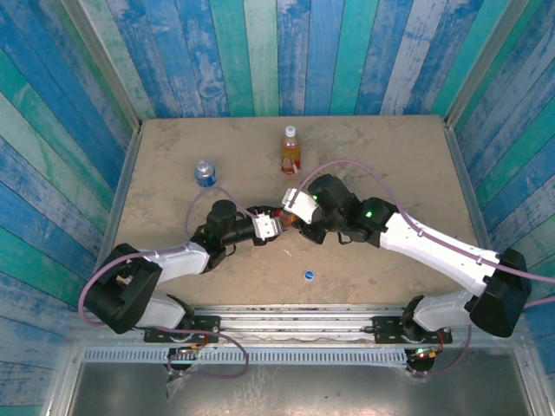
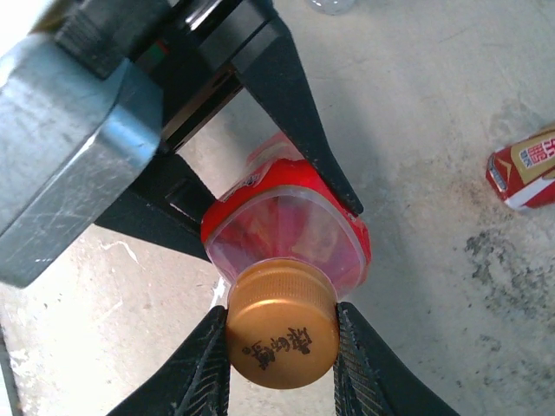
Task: Screw on the bottle caps
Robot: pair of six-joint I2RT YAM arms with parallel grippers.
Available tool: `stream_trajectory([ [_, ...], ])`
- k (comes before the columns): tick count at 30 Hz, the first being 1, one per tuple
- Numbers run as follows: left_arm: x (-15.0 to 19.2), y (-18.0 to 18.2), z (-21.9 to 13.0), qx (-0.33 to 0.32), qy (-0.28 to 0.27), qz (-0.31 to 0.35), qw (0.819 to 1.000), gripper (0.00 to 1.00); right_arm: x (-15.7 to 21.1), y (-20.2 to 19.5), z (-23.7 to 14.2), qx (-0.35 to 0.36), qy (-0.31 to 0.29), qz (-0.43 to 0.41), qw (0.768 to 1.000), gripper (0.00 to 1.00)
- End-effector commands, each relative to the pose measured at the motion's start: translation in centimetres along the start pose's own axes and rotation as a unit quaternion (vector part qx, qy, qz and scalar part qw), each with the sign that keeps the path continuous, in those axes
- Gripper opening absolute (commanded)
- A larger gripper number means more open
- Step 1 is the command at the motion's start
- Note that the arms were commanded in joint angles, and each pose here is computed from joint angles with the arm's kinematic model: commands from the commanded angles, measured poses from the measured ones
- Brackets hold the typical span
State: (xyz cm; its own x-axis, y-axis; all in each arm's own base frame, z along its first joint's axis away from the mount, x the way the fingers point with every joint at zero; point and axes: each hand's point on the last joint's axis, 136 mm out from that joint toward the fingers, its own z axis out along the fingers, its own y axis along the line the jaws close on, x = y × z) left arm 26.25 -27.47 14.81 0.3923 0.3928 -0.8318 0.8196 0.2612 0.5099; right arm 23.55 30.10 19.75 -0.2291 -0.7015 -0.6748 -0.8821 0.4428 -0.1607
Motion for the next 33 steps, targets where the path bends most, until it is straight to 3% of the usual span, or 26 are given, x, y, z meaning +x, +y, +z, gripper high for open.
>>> stream_trajectory([
  [1,0.2,-0.3,-0.2,0.005,0.01,-0.011,1.0,0.52,-0.1,-1.4,0.0,0.039,-0.001,0.11,0.993,0.0],
  [6,0.3,-0.2,-0.2,0.003,0.012,-0.011,1.0,0.52,-0.1,-1.9,0.2,0.051,0.011,0.207,0.977,0.01],
  [12,0.4,-0.2,-0.1,0.004,0.011,-0.011,1.0,0.52,0.1,-2.0,0.4,0.055,-0.031,0.341,0.938,0.0],
  [18,0.3,-0.3,-0.2,0.005,0.009,-0.012,1.0,0.52,0.3,-1.6,0.7,0.043,-0.031,0.381,0.923,0.0],
  [25,0.7,-0.3,0.0,0.005,0.016,-0.013,1.0,0.52,1.4,-0.8,1.8,0.036,-0.001,0.507,0.861,0.01],
  [27,0.7,-0.3,0.0,0.006,0.015,-0.014,1.0,0.52,1.1,-0.5,1.7,0.033,-0.003,0.504,0.863,0.0],
  [29,0.6,-0.3,-0.1,0.005,0.014,-0.015,1.0,0.52,0.4,-0.7,1.3,0.028,-0.017,0.472,0.881,0.03],
  [33,0.5,-0.1,0.0,0.003,0.014,-0.035,0.999,0.52,-1.7,-1.1,-0.6,0.025,-0.069,0.305,0.949,0.33],
])
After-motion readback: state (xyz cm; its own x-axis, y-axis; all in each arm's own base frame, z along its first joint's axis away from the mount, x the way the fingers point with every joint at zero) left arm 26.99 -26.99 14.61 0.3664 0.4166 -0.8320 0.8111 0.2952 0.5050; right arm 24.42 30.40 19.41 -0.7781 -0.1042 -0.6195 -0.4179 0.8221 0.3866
